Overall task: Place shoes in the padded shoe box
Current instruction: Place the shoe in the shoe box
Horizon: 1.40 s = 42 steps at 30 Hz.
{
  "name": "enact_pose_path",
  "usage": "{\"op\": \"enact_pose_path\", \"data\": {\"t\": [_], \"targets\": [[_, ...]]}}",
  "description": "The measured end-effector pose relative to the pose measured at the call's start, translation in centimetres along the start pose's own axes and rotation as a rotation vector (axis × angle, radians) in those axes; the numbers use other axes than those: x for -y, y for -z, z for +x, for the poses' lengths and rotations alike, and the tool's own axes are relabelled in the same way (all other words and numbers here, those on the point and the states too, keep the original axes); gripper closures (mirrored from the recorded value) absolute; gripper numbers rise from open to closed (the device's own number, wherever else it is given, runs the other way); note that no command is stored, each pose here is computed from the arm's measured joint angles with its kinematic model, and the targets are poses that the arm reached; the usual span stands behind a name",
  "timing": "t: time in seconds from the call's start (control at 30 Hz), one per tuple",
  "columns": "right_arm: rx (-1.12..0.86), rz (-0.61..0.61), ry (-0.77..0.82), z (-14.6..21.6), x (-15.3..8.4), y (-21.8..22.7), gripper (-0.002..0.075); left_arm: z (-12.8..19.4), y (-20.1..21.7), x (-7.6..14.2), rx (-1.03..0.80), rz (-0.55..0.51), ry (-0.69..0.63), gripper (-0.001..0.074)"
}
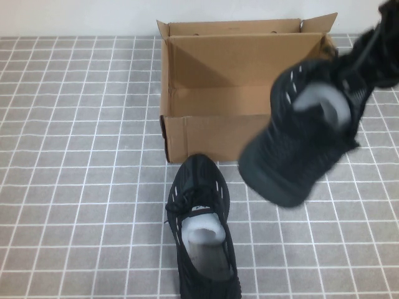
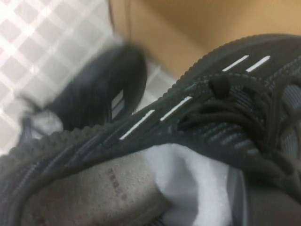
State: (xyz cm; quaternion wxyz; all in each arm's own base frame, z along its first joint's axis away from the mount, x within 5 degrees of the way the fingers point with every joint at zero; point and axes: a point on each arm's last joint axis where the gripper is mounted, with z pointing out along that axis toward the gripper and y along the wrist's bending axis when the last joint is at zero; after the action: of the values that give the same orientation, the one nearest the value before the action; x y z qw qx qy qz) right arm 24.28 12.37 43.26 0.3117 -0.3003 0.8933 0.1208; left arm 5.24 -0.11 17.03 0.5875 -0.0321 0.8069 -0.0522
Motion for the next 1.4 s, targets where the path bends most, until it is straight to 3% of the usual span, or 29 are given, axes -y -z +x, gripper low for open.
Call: {"op": "enact_pose_path", "data": {"t": [0.23,0.7,1.07,1.4], "targets": [[0.077,0.055,-0.253,-3.2,1.1,-0.3,0.0709,0.0,0.0,0.0,0.0,0.0,0.0,0.0733],[0.207,0.153,-0.596,-9.6,5.0,-9.1,0.0709,0.0,0.0,0.0,0.0,0.0,0.0,0.0733],[0.256,0.158,-0.713,-11.2,7.0,-14.9,0.0709,0.0,0.0,0.0,0.0,0.0,0.0,0.0733],[0.262,0.158,-0.737,-11.1,8.1,-16.8,0.0709,0.0,0.0,0.0,0.0,0.0,0.0,0.0733]]}}
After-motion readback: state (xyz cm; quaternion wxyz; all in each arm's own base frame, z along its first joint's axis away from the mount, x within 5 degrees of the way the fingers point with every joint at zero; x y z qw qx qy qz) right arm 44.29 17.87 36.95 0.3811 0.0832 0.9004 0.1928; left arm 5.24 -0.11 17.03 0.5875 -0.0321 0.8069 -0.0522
